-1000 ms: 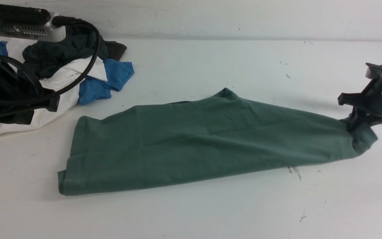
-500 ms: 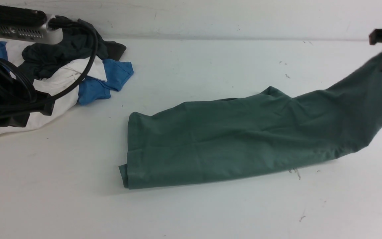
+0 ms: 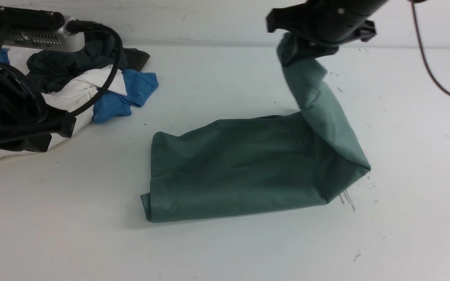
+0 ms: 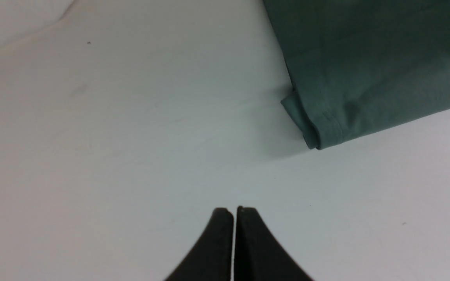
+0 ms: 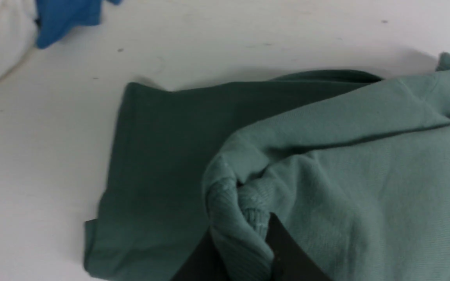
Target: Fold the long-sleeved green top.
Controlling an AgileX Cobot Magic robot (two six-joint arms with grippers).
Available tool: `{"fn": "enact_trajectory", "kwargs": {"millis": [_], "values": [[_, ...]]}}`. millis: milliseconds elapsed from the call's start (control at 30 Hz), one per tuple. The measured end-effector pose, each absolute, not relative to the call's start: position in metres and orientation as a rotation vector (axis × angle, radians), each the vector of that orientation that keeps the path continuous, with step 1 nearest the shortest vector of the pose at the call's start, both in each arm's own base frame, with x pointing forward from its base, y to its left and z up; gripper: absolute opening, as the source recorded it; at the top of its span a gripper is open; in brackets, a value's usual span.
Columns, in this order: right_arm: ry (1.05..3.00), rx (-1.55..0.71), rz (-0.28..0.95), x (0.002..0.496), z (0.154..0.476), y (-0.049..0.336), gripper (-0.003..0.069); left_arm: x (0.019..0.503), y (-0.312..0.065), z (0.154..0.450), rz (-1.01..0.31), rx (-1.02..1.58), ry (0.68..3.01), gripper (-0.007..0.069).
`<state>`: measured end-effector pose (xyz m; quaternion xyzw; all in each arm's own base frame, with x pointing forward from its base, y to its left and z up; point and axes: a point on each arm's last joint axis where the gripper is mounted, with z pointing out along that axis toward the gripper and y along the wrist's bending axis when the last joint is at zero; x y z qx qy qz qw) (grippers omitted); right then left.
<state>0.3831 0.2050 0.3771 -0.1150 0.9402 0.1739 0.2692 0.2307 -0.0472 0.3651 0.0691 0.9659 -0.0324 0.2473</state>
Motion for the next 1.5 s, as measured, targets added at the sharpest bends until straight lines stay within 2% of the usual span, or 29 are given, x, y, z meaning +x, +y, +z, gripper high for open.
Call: {"fn": "enact_trajectory", "kwargs": {"millis": [133,300,400,633,867,1000,1133,1267,1367,1500], "values": [[2.534,-0.369,0.511,0.375,0.373,0.238,0.0046,0.231,-0.047,0.365,-0.088,0.19,2.634,-0.0003],[2.603,-0.431,0.548,0.368,0.344,0.278,0.0046,0.231,-0.047,0.365,-0.088,0.19,2.634,-0.0003],[2.628,-0.422,0.59,0.369,0.331,0.289,0.0046,0.231,-0.047,0.365,-0.088,0.19,2.634,-0.0003],[2.647,-0.38,0.798,0.376,0.292,0.325,0.0046,0.231,-0.047,0.365,-0.088,0.19,2.634,-0.0003],[2.651,-0.369,0.837,0.379,0.264,0.345,0.0064,0.231,-0.048,0.365,-0.097,0.188,2.635,-0.0003],[2.656,-0.374,0.841,0.378,0.251,0.354,0.0147,0.231,-0.048,0.365,-0.097,0.188,2.635,-0.0003],[2.649,-0.383,0.872,0.374,0.252,0.359,0.0312,0.231,-0.048,0.365,-0.097,0.19,2.635,-0.0003],[2.636,-0.427,0.878,0.369,0.268,0.354,0.0474,0.231,-0.048,0.365,-0.097,0.19,2.635,-0.0003],[2.616,-0.503,0.85,0.369,0.282,0.343,0.0529,0.231,-0.048,0.365,-0.097,0.189,2.634,-0.0003],[2.552,-0.691,0.66,0.372,0.316,0.303,0.0534,0.231,-0.049,0.365,-0.12,0.185,2.634,-0.0003]]}}
